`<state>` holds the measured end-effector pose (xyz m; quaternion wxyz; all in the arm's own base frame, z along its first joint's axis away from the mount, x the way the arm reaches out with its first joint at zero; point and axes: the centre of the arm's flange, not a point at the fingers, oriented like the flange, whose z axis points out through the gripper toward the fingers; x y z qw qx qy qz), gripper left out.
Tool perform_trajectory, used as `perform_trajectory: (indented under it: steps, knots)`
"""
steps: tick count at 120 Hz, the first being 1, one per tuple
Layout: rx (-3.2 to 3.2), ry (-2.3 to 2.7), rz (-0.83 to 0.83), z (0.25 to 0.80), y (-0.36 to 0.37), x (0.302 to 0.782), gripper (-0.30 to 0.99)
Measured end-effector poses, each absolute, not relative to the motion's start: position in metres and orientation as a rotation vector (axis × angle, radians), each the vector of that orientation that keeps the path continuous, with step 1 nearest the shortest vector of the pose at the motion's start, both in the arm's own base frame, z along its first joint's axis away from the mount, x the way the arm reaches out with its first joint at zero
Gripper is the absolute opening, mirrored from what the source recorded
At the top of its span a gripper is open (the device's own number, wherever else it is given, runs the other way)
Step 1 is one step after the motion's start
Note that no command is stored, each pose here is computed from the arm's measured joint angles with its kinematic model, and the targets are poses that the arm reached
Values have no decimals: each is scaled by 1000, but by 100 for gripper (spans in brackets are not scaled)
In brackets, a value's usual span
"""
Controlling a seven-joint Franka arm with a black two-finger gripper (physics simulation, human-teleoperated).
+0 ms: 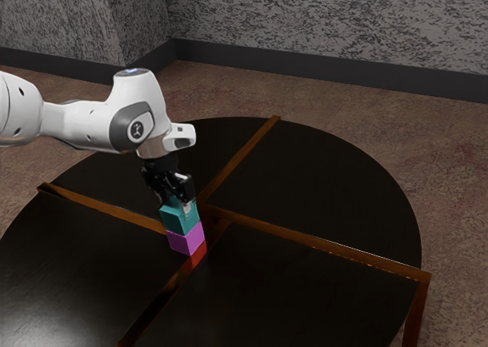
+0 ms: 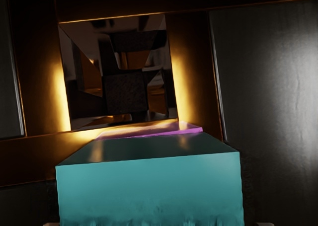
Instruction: Pick up the blue block with one arm, and put the blue block on the pink block with one arm
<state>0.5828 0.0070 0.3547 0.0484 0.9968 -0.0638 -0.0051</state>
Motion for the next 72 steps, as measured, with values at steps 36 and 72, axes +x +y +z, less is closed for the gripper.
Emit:
perform_trajectory:
  steps: [36,72]
  knots:
    - [3045,-197,29,383,8,581,64]
    - [3053,-222,6,407,5,574,68]
